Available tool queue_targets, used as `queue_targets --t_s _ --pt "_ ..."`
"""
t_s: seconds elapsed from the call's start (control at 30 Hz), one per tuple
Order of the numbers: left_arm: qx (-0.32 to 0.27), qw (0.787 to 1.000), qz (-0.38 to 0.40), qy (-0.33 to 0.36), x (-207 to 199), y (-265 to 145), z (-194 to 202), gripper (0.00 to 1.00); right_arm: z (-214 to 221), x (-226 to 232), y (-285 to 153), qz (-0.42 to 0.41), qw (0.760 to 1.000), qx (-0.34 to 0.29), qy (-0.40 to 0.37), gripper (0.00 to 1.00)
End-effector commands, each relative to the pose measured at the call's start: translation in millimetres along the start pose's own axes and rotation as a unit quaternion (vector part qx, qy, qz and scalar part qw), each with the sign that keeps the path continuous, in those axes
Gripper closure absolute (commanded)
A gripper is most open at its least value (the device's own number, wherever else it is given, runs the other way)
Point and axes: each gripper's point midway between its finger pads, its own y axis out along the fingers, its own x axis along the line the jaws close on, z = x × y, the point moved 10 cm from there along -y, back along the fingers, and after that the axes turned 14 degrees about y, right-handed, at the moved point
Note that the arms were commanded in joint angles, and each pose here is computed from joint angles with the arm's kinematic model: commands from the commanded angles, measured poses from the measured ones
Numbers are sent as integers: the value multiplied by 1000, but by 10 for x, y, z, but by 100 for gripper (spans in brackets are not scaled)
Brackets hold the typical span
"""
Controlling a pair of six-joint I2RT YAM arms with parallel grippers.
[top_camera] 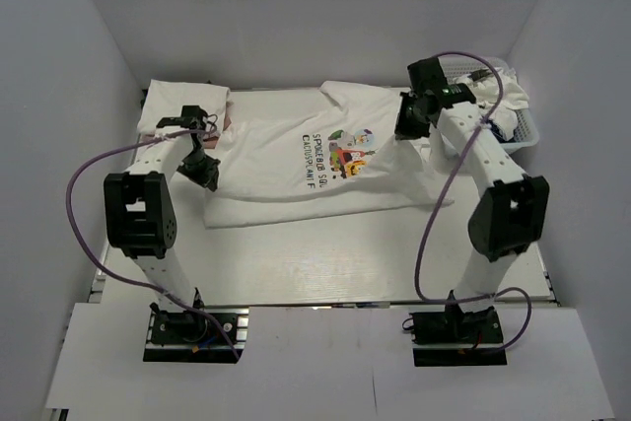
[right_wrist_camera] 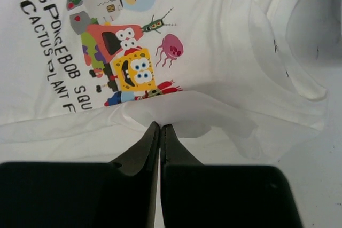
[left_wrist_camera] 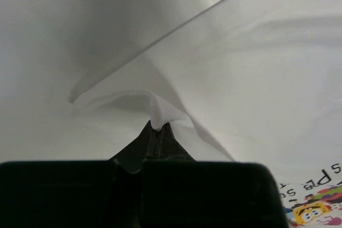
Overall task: Fold and stack the t-shirts
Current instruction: Fold the flattened tshirt in 1/3 of the way
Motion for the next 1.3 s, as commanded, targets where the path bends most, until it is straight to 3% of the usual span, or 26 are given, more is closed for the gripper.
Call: queue_targets --t_s 0.0,0.07,0.1,0.13,0.17,0.2,0.23,0.33,0.4,0.43,0.5,0.53,0.6,0.73,0.8,1.07,1.27 --pt "-55 998 37 -9 -203 -61 -258 100 -246 109 380 -12 1000 -9 -3 100" --pt "-50 999 17 -6 -261 102 -299 100 -396 184 465 -18 1000 -21 1 100" --pt "-47 999 14 -5 -291 94 -329 97 -415 205 720 -13 1000 -9 -3 100" --pt "-47 999 4 -9 -286 129 -378 74 -429 224 793 -17 1000 -8 -14 100" --pt "-50 999 -6 -2 -292 151 -402 60 -514 284 937 -34 999 -24 -29 89" --pt "-52 999 -15 -1 -319 159 -446 36 -565 313 983 -37 998 -35 -33 84" --pt "-70 997 -21 3 -321 108 -502 2 -663 323 1092 -41 996 -57 -57 56" --pt "-66 997 -46 2 -281 67 -555 0 -773 350 1190 -38 994 -63 -77 39" --pt "-78 995 -53 8 -245 -40 -582 0 -722 344 1131 -37 994 -52 -91 16" --pt "-84 995 -48 12 -215 -137 -577 0 -771 372 860 -50 991 -73 -96 10" --pt "-90 995 -43 29 -161 -228 -558 0 -527 229 949 -52 993 -40 -96 10" --pt "-82 996 -9 41 -187 -250 -524 0 -579 261 521 -82 990 -75 -92 10" --pt "-75 993 48 78 -209 -384 -442 0 -361 169 425 -110 990 -61 -69 10" --pt "-28 976 168 135 -260 -334 -125 0 195 -159 568 -108 993 10 -38 10" --pt "-33 963 220 151 -307 -331 -97 0 259 -187 622 -104 994 23 -25 10" --pt "-15 954 216 207 -318 -173 108 0 243 -226 1115 -110 992 31 52 10" --pt "2 962 167 217 -206 126 249 0 191 -273 1350 -129 989 46 60 11"
